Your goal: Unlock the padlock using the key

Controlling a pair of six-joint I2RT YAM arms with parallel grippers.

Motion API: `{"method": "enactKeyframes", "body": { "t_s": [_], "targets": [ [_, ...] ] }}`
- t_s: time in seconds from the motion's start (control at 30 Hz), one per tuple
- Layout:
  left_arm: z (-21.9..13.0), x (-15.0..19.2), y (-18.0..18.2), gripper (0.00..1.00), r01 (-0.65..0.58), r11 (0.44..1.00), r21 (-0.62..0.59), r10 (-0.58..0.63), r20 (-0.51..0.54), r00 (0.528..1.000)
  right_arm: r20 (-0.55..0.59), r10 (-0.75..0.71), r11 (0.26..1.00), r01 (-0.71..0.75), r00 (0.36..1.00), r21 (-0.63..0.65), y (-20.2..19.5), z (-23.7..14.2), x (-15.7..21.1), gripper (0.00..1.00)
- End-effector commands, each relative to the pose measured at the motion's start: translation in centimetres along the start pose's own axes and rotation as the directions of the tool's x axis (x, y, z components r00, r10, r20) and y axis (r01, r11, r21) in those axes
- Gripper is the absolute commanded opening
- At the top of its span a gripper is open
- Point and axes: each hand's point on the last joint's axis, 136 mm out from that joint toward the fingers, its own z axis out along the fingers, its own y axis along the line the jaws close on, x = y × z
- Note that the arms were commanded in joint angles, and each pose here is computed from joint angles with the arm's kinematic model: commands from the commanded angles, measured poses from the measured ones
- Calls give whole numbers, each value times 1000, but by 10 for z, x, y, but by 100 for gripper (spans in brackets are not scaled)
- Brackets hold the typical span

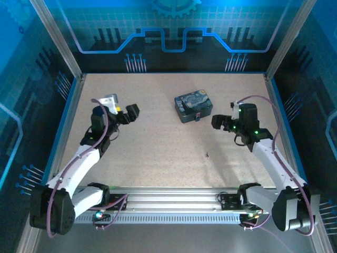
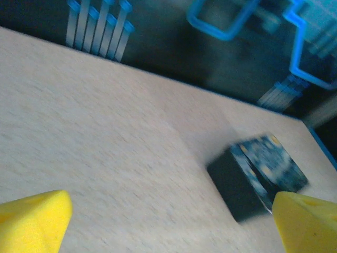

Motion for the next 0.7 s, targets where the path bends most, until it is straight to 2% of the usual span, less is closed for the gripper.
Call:
{"method": "enactKeyframes", "body": {
  "t_s": [0.0,0.23,0.4,0.5,0.67],
  "targets": [
    [-4,24,-31,99,65,994,85,-58,-83,995,-245,118,993,-114,962,31,2,-14,58,98],
    [4,64,-71,99,85,982,167,-58,-162,985,-424,192,980,-196,885,33,16,-15,117,90],
    [16,81,-85,99,84,977,194,-44,-202,978,-521,181,983,-172,834,66,25,-4,147,81],
    [21,84,-92,99,83,974,211,-39,-206,978,-557,185,983,-158,810,96,29,3,158,76],
    [24,86,-96,99,80,971,224,-31,-212,977,-555,189,981,-137,810,135,33,14,161,72]
  ]
}}
